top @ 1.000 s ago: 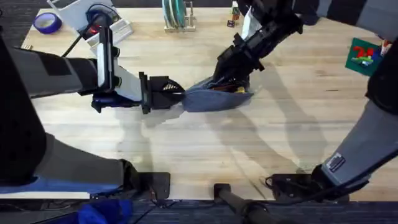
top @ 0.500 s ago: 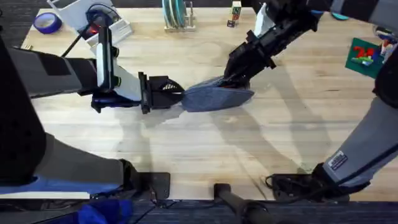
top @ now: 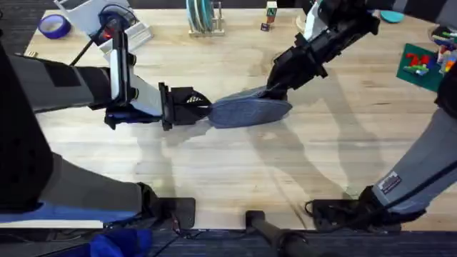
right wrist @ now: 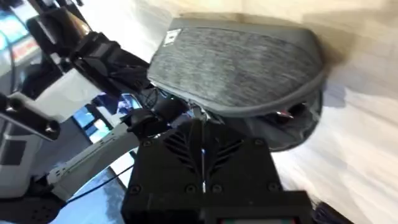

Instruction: Unzip the bag, pick up the pens from the table one at a time and place them inside, then zip the bag closed.

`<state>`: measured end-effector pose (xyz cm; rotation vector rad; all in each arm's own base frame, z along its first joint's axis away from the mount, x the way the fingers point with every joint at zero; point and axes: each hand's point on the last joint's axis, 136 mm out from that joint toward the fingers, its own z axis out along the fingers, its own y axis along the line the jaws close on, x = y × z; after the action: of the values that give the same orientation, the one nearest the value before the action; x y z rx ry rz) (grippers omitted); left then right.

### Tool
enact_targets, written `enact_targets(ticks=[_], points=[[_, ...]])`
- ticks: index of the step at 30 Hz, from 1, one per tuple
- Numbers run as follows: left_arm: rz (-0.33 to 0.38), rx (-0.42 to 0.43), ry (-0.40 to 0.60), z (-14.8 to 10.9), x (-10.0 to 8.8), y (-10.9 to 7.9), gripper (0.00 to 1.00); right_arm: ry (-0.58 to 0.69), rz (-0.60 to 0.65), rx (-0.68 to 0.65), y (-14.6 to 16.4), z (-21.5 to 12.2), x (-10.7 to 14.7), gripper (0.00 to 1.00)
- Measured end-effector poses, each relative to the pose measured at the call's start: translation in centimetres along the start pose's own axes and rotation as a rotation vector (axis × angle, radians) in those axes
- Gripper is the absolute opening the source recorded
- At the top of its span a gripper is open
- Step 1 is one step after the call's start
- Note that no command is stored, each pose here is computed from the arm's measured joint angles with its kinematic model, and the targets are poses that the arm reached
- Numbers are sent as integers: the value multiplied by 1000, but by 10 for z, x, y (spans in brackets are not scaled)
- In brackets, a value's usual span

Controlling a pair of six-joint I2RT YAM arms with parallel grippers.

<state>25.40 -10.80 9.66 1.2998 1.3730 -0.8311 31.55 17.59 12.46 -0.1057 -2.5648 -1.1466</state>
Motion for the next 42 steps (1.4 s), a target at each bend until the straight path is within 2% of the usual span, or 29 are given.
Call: enact_targets(ticks=[9, 27, 42], points=[[0, 0, 0, 0, 0, 0, 41, -6, 23, 59, -18, -9, 1, 35], [0, -1, -1, 0, 0, 0, 41, -47, 54, 78, -42, -33, -4, 35], [-1, -2, 0, 0, 0, 0, 41, -50, 90, 178, -69, -46, 0, 34]])
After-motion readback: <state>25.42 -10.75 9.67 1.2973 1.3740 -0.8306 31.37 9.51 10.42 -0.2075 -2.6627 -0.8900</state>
